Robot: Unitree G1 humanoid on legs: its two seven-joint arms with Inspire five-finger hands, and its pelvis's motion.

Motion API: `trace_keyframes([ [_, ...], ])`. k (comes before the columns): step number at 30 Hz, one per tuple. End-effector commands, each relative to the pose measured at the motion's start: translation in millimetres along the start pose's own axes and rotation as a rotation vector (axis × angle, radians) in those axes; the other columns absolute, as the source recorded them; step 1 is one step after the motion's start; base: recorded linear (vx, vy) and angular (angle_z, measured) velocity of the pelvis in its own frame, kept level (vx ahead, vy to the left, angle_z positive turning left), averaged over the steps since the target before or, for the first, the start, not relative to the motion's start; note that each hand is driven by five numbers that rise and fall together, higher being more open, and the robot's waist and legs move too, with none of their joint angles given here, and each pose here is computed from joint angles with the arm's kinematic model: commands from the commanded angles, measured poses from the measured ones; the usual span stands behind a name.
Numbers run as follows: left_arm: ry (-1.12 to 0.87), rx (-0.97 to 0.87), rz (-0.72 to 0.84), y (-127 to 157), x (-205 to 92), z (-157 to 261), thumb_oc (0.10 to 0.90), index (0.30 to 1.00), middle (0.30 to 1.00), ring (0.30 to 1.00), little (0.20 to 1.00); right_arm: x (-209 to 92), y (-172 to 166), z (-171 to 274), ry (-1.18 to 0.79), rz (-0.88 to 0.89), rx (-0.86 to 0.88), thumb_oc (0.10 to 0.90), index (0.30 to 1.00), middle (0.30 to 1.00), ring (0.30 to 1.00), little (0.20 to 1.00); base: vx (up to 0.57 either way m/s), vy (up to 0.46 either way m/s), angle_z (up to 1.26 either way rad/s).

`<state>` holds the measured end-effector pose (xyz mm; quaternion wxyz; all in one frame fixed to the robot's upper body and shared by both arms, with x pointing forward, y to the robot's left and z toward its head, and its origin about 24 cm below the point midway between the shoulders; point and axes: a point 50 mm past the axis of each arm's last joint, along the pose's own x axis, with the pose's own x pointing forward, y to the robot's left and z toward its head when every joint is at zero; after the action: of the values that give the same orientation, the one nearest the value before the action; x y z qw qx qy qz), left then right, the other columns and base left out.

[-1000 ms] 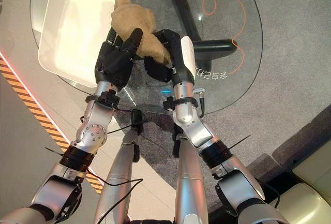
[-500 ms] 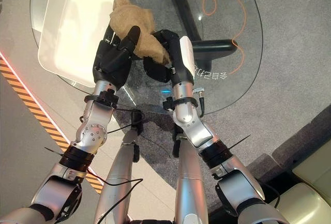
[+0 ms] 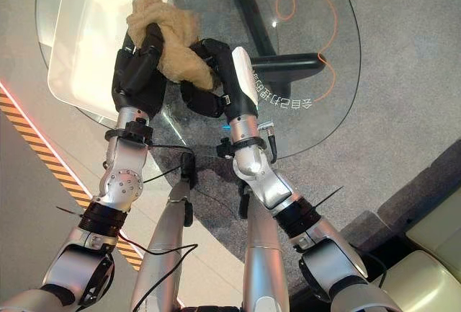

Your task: Wipe the table with a cloth and put it in the basket.

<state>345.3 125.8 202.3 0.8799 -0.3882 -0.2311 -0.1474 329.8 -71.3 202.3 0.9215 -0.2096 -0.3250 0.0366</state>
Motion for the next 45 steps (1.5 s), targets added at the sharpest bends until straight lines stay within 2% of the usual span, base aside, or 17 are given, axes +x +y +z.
trace_keyframes([
  [1,-0.205,-0.016,-0.363,-67.8,7.2,33.4,0.100,0.300,0.300,0.300,0.200,17.0,-12.0,79.5,-0.379,-0.080,0.126,0.100,0.300,0.300,0.300,0.200,0.00,0.000,0.00],
  [5,-0.204,-0.014,-0.365,-69.3,6.4,33.5,0.100,0.300,0.300,0.300,0.200,17.2,-12.0,79.3,-0.377,-0.082,0.127,0.100,0.300,0.300,0.300,0.200,0.00,0.000,0.00],
  [6,-0.205,-0.014,-0.366,-69.5,6.5,33.5,0.100,0.300,0.300,0.300,0.200,17.1,-11.8,79.5,-0.377,-0.082,0.128,0.122,0.319,0.319,0.319,0.222,0.00,0.000,0.00],
  [7,-0.208,-0.015,-0.367,-69.5,6.4,33.5,0.100,0.300,0.300,0.300,0.200,17.2,-11.9,79.6,-0.376,-0.083,0.132,0.616,0.742,0.742,0.742,0.716,0.00,0.000,0.00],
  [8,-0.209,-0.014,-0.367,-69.3,6.5,33.9,0.100,0.300,0.300,0.300,0.200,17.1,-12.2,79.5,-0.374,-0.084,0.135,0.800,0.900,0.900,0.900,0.900,0.00,0.000,0.00],
  [26,-0.265,0.010,-0.353,-69.5,5.9,40.2,0.100,0.300,0.300,0.300,0.200,17.4,-13.2,78.7,-0.371,-0.089,0.142,0.800,0.900,0.900,0.900,0.900,0.00,0.000,0.00],
  [45,-0.531,0.139,-0.131,-53.4,4.6,72.6,0.100,0.300,0.300,0.300,0.200,19.2,-15.2,80.1,-0.377,-0.100,0.142,0.800,0.900,0.900,0.900,0.900,0.00,0.000,0.00],
])
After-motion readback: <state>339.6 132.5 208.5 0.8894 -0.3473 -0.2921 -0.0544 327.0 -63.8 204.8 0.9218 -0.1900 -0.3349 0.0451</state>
